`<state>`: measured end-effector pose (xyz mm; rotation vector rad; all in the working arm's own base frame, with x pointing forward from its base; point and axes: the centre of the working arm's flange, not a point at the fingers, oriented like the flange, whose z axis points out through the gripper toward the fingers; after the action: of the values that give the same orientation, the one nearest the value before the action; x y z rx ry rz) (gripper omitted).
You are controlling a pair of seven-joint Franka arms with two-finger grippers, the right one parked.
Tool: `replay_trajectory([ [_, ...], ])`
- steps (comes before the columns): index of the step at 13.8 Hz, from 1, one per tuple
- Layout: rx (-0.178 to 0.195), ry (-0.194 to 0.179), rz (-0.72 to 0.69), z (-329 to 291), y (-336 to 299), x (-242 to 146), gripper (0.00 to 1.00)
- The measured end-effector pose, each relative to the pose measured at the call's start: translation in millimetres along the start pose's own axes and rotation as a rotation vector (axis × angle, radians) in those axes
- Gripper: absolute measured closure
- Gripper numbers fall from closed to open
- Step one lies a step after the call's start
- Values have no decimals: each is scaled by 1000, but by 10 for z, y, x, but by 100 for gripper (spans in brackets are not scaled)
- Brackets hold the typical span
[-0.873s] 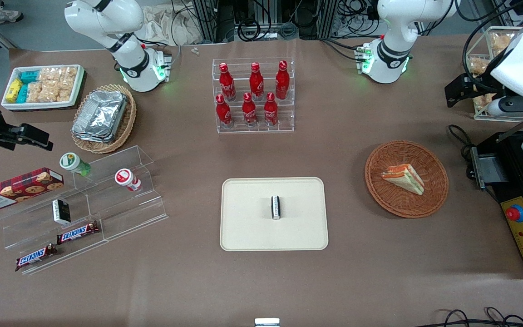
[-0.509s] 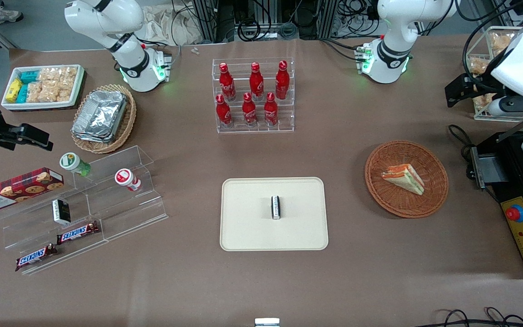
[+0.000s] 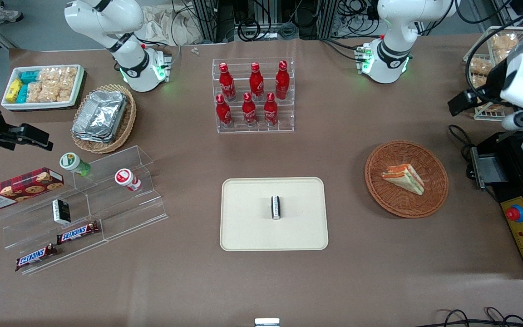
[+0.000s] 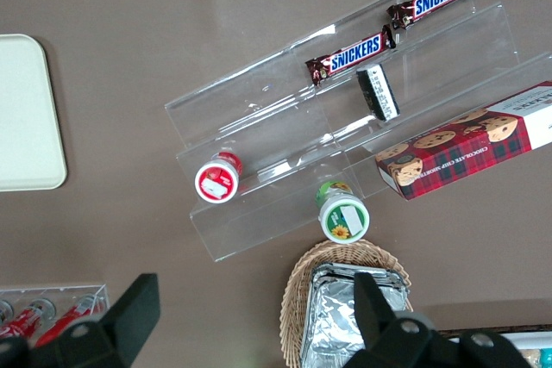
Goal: Place sandwich from basket to tray
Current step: 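Move the left gripper from rest down over the sandwich in the wicker basket, then lower the open left gripper around the wrapped sandwich and close it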
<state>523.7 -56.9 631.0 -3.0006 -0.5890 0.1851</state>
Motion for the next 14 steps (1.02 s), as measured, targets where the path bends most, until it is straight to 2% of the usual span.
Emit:
replay_trajectory([
  [2,-4,0,-184,287,60,100,0],
  [3,1,-8,-239,471,86,135,0],
  [6,-14,1,-352,1052,20,278,0],
  [9,-30,3,-529,1660,-38,348,0],
  [14,-71,3,-639,2596,20,325,0],
])
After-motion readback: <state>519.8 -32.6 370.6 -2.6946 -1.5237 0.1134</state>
